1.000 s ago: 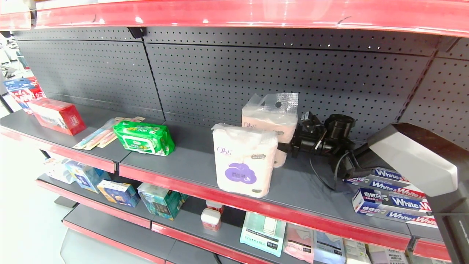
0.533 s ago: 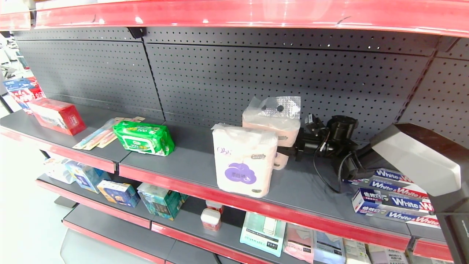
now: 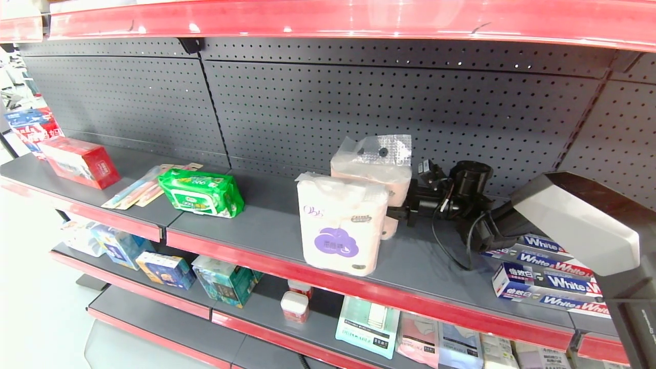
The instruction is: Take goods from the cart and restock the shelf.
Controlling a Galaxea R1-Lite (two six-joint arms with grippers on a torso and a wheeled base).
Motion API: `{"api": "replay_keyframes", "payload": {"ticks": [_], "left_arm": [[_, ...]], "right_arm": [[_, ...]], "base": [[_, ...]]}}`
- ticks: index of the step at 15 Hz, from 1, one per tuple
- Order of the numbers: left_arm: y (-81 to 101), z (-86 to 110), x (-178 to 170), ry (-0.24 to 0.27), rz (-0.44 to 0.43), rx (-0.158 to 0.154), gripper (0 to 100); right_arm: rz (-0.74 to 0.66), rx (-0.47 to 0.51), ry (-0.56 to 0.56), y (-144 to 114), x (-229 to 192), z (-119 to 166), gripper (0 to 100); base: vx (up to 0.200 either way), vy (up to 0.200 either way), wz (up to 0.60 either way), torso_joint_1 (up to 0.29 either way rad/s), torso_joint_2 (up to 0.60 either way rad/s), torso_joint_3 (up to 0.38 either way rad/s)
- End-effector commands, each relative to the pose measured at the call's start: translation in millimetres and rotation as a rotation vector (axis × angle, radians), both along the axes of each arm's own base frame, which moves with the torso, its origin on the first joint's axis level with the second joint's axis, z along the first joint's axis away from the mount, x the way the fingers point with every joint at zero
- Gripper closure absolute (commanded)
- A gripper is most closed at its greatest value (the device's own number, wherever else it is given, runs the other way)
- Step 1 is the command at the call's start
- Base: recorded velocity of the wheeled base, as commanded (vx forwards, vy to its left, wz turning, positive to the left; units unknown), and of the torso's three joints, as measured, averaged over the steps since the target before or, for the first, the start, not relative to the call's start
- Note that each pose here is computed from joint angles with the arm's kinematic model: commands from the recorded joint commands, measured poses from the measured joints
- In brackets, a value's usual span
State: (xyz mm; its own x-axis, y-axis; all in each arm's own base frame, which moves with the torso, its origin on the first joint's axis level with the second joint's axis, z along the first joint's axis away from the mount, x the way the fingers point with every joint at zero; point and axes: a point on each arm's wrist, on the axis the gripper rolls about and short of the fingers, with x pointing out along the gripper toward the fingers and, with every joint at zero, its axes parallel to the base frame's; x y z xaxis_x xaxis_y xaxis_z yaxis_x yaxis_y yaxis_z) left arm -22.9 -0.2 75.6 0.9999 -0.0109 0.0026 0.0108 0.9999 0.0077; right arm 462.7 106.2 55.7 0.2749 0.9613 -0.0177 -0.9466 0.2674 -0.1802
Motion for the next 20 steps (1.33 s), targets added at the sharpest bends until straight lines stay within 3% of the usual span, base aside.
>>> {"api": "replay_keyframes", "payload": {"ticks": [1, 20], "left_arm": [[0.0, 0.1, 0.1, 0.001, 0.000, 0.000, 0], [0.0, 0.1, 0.1, 0.001, 0.000, 0.000, 0]], "right_arm": [[0.000, 0.003, -0.014, -0.2, 0.5, 4.4, 100], [0.047, 0.005, 0.022, 15.2, -1.5, 2.5, 100]], "base": [[0.000, 0.000, 0.00, 0.000, 0.00, 0.000], [0.000, 0.000, 0.00, 0.000, 0.00, 0.000]]}}
